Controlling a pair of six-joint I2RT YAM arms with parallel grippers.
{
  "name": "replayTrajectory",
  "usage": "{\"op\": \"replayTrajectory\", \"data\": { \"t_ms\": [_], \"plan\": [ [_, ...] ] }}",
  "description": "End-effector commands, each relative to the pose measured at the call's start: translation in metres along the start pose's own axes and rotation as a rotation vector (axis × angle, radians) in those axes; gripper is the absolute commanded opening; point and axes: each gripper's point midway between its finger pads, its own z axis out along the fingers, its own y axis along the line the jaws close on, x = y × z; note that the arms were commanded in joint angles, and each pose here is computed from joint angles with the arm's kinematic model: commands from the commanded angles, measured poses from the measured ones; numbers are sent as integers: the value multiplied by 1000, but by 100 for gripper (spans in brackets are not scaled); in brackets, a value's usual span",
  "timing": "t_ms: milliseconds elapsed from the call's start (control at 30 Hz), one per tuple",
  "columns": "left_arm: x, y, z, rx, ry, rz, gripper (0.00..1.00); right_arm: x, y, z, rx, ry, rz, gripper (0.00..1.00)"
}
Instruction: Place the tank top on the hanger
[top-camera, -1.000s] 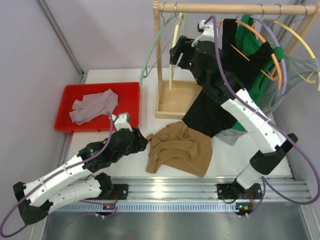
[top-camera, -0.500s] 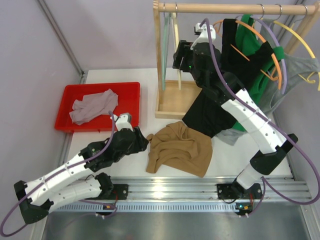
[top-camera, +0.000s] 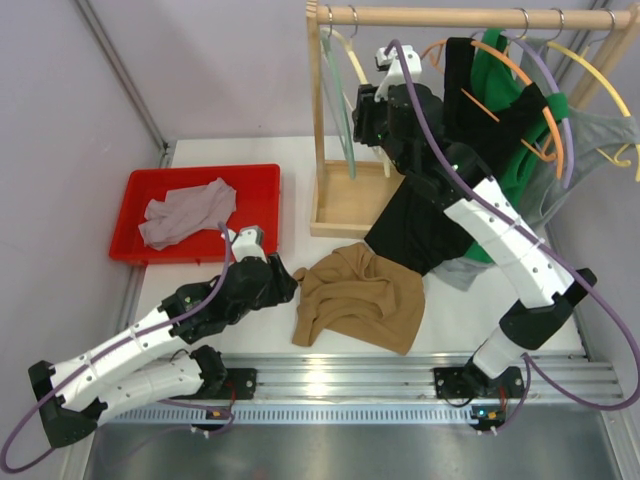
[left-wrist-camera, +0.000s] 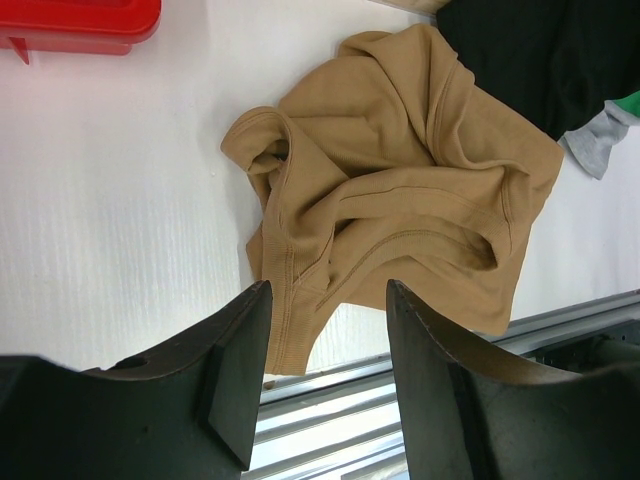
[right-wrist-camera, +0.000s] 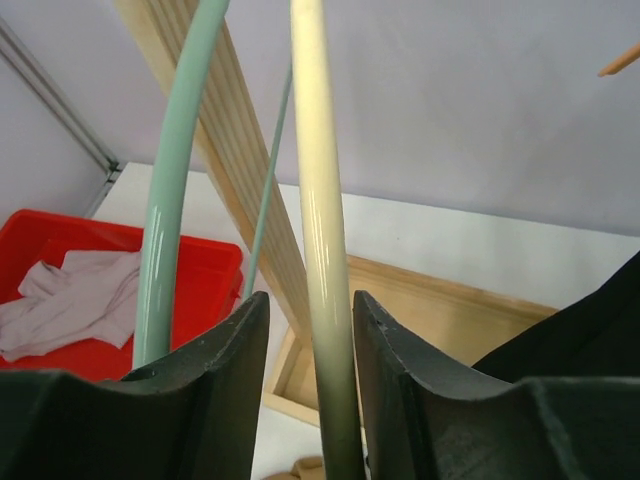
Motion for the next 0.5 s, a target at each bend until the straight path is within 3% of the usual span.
{"op": "replayTrajectory", "data": {
  "t_ms": [0,467],
  "plan": [
    [-5,-9,2,30,-21,-11,54,-17,12,-10,-68,-24,-52,39],
    [-4,-5,1,25,-23,-12,55,-7,19,-2,-98,35,-106,25]
  ]
}}
